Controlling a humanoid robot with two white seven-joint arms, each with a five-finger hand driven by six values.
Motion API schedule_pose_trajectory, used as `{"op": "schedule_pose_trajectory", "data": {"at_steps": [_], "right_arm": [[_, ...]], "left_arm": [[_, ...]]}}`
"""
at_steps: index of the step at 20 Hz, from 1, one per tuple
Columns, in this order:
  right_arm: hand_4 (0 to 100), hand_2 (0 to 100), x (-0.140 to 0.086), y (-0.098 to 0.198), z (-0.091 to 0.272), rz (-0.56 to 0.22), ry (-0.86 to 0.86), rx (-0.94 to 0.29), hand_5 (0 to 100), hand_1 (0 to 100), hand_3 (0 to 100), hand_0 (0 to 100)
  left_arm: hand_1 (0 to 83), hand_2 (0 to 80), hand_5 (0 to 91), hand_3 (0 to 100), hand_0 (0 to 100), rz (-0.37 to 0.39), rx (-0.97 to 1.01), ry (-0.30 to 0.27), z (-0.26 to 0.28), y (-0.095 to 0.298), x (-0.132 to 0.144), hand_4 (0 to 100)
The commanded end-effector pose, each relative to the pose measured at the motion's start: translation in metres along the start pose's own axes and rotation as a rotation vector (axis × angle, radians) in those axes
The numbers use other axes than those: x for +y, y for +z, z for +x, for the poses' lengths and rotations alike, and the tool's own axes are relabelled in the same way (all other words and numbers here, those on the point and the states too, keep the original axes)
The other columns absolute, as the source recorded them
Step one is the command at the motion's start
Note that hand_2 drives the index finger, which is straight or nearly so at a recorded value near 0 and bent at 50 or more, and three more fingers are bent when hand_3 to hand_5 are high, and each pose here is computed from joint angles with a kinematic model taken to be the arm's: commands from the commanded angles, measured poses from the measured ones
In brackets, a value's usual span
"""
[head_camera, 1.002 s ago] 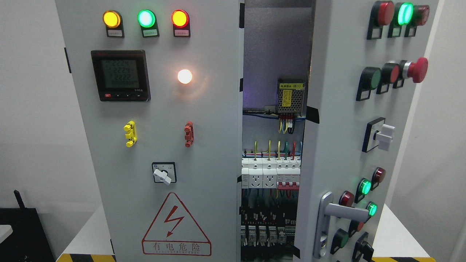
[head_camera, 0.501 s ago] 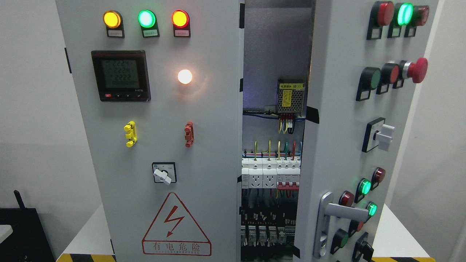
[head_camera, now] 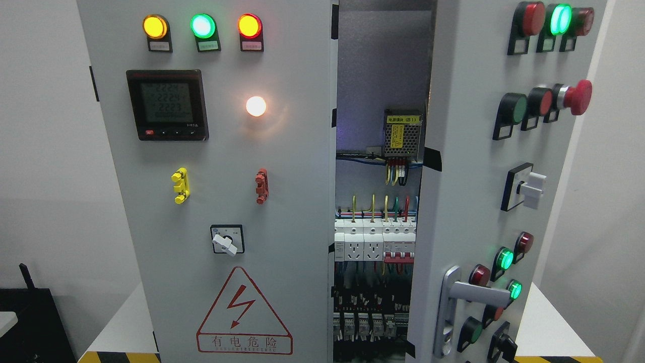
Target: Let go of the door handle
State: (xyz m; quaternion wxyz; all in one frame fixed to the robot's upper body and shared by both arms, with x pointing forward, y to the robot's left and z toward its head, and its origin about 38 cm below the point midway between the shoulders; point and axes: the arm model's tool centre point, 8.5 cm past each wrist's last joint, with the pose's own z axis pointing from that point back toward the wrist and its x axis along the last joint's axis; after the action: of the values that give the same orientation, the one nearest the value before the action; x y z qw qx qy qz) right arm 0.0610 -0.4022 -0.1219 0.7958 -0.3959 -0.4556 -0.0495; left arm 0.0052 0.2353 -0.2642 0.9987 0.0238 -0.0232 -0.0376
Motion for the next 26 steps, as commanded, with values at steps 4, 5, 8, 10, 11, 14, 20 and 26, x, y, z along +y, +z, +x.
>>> {"op": "schedule_pose_trajectory", "data": {"at_steps": [4,5,8,10,11,14,20,26], "right_arm": [[54,28,0.068,0.126,-0.135,0.353,0.03,0.596,57,25,58,60],[48,25,0.074,0.136,-0.139,0.392,0.024,0.633,50,24,53,59],[38,21,0.092,0.149,-0.141,0.484,-0.002,0.704,37,21,40,58],[28,19,0.095,0.155,-0.145,0.515,0.022,0.76,25,20,32,56],[24,18,0.096,0.158,-0.147,0.534,0.037,0.791,19,20,29,55],[11,13,0.104,0.166,-0.147,0.608,0.022,0.834,6,19,16,54],[0,1,0.119,0.176,-0.147,0.691,0.016,0.968,0,14,0,50],[0,0,0.131,0.179,-0.143,0.755,0.011,1.03,0,12,0,45]], "left_arm": [[38.9,0.0,0.0,0,12,-0.001,0.005,0.001,-0.001,0.0,0.0,0],[38.9,0.0,0.0,0,12,-0.001,0.005,0.001,-0.001,0.0,0.0,0],[38.9,0.0,0.0,0,12,-0.001,0.005,0.001,-0.001,0.0,0.0,0],[38.9,0.0,0.0,0,12,-0.001,0.005,0.001,-0.001,0.0,0.0,0],[38.9,0.0,0.0,0,12,-0.001,0.005,0.001,-0.001,0.0,0.0,0],[38.9,0.0,0.0,0,12,-0.001,0.007,0.001,-0.002,0.0,0.0,0],[38.9,0.0,0.0,0,12,-0.001,0.007,0.001,-0.002,0.0,0.0,0],[38.9,0.0,0.0,0,12,-0.001,0.007,0.001,-0.002,0.0,0.0,0]]}}
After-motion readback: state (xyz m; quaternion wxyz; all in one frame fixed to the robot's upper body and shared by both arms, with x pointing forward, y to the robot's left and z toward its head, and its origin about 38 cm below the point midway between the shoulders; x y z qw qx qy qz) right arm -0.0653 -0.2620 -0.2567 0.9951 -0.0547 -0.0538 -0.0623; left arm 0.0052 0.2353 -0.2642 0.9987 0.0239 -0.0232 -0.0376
